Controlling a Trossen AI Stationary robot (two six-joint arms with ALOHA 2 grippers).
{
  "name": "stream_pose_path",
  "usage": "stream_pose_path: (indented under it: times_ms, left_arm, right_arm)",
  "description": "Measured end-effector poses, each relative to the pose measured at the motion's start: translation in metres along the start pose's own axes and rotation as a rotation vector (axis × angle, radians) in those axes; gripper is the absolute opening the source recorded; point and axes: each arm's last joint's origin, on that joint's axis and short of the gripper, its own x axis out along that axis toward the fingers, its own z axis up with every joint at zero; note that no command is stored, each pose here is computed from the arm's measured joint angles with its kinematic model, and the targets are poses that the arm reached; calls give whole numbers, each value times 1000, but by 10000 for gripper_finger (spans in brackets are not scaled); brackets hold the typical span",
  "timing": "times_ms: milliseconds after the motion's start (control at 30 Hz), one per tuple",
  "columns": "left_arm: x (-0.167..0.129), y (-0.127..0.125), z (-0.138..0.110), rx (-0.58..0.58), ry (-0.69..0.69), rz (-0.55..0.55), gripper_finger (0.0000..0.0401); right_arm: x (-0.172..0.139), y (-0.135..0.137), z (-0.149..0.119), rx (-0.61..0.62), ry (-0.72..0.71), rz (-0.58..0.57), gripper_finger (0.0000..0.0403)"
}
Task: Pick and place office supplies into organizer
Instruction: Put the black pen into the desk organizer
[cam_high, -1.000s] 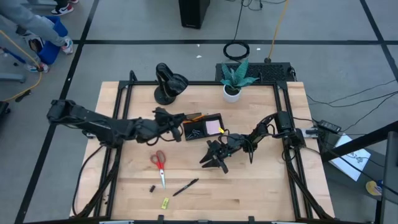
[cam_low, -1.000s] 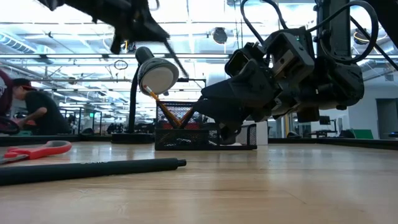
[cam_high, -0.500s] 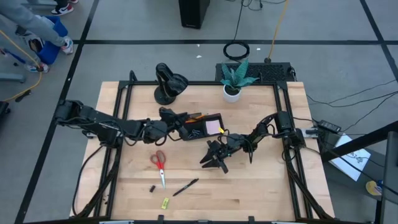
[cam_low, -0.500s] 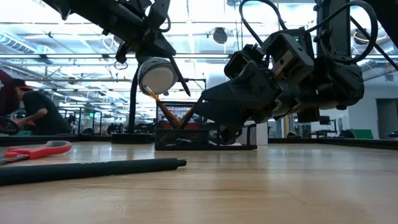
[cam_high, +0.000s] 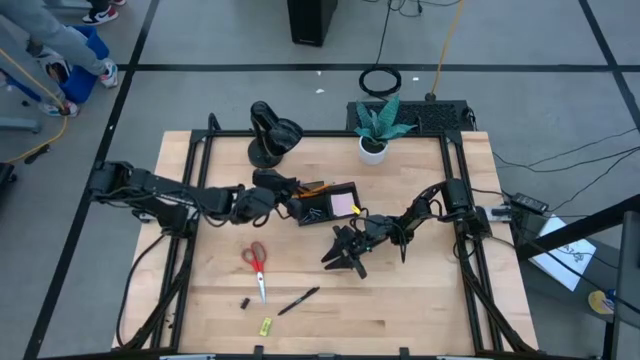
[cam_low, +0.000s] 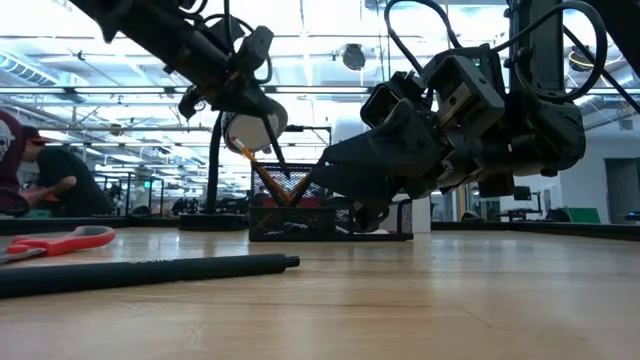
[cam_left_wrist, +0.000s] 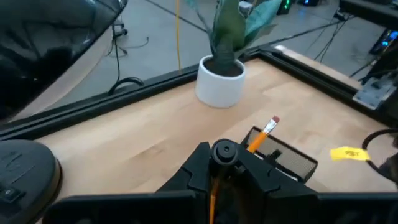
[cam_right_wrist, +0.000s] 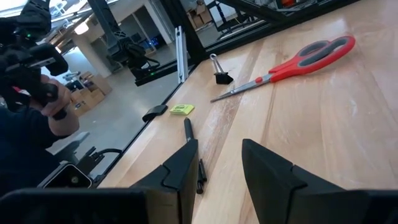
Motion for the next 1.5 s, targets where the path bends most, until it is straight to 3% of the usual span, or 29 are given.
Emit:
stream_pose_path:
  times_ms: [133,567,667,933,1067,1267,1500]
  left_arm:
    - [4,2,2,10,39,-64,41]
    - [11,9,1,1,80,-60,61]
    - [11,9,0,9,93,-74,87]
    - [12,8,-2,-42,113,-89,232]
    - [11,7,0,-53,105,-105,281]
    - [4,-4,8,-48,46,-224,309]
    - [-13,-25,0,-61,105,-426,301]
  right_arm:
    - [0,0,0,-7,-1,-4,116]
    - [0,-1,0,-15,-11,-24,116]
    - [0,-1,0,-15,-12,-26,116]
    - [0,-1,0,-16,-21,-46,116]
    - [0,-1,0,-17,-21,-46,116]
    - [0,-1,0,-57,-19,-44,116]
    - [6,12,-12,-92,54,-19,116]
